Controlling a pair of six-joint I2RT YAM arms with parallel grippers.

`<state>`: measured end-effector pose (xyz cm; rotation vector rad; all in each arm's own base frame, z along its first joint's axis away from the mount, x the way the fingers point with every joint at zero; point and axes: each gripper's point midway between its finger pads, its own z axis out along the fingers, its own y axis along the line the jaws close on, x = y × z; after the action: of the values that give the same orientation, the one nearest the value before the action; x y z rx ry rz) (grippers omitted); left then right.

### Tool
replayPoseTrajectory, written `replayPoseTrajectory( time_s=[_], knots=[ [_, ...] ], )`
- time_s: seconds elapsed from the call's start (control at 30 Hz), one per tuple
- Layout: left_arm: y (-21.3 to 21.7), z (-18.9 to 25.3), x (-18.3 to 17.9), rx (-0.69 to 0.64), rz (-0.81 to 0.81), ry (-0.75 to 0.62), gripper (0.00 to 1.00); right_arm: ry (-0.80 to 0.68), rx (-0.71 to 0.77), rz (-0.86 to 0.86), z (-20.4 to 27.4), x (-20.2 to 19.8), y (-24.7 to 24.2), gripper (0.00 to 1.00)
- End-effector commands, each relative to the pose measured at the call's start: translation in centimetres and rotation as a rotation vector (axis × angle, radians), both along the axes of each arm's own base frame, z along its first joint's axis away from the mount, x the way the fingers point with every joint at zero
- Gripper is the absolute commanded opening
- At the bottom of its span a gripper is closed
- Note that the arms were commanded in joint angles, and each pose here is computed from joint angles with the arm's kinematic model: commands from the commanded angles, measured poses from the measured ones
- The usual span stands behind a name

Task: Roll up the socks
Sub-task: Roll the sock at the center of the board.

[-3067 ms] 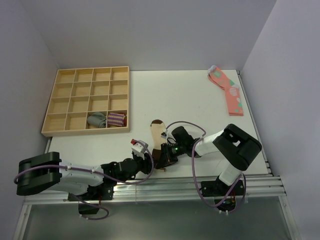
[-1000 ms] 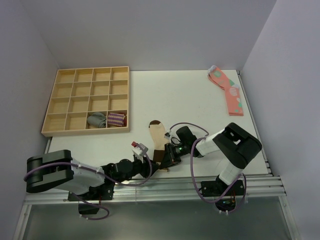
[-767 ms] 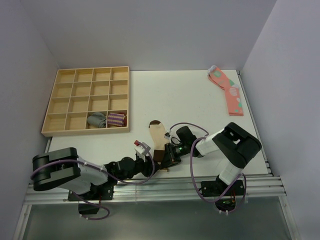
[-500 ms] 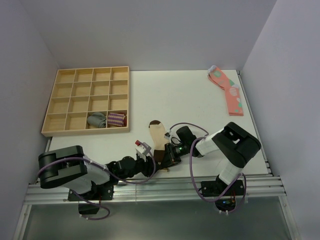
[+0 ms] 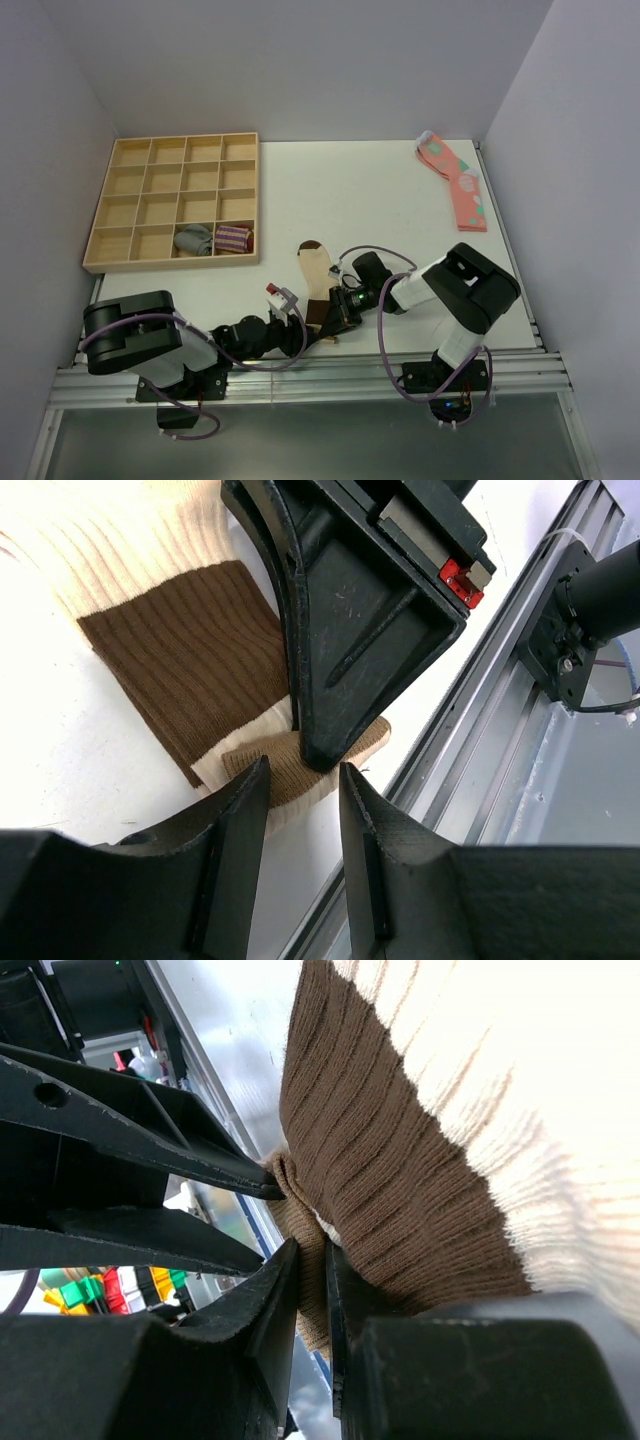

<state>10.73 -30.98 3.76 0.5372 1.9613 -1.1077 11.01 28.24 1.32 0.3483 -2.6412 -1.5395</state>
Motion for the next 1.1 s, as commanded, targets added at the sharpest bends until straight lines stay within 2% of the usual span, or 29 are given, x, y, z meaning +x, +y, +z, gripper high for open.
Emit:
replayPoseTrajectory(
  time_s=[0.0,0.5,1.07],
  knots=[
    [-0.4,0.8,0.0,-0.049,-0.003,0.006,0.4,0.02,-0.122,-0.036,-2.8,-0.3,-1.6,0.21],
    [-0.4,0.0,0.0,-0.011,0.005,-0.004,0.43,0.123,-0.006,-0.078,-0.8,0.4,-1.4,0.21],
    [-1.2,-1.0,-0.4,0.071,0.012,-0.051,0.5,0.205,-0.01,-0.062,0.5,0.6,-1.0,0.17]
  ],
)
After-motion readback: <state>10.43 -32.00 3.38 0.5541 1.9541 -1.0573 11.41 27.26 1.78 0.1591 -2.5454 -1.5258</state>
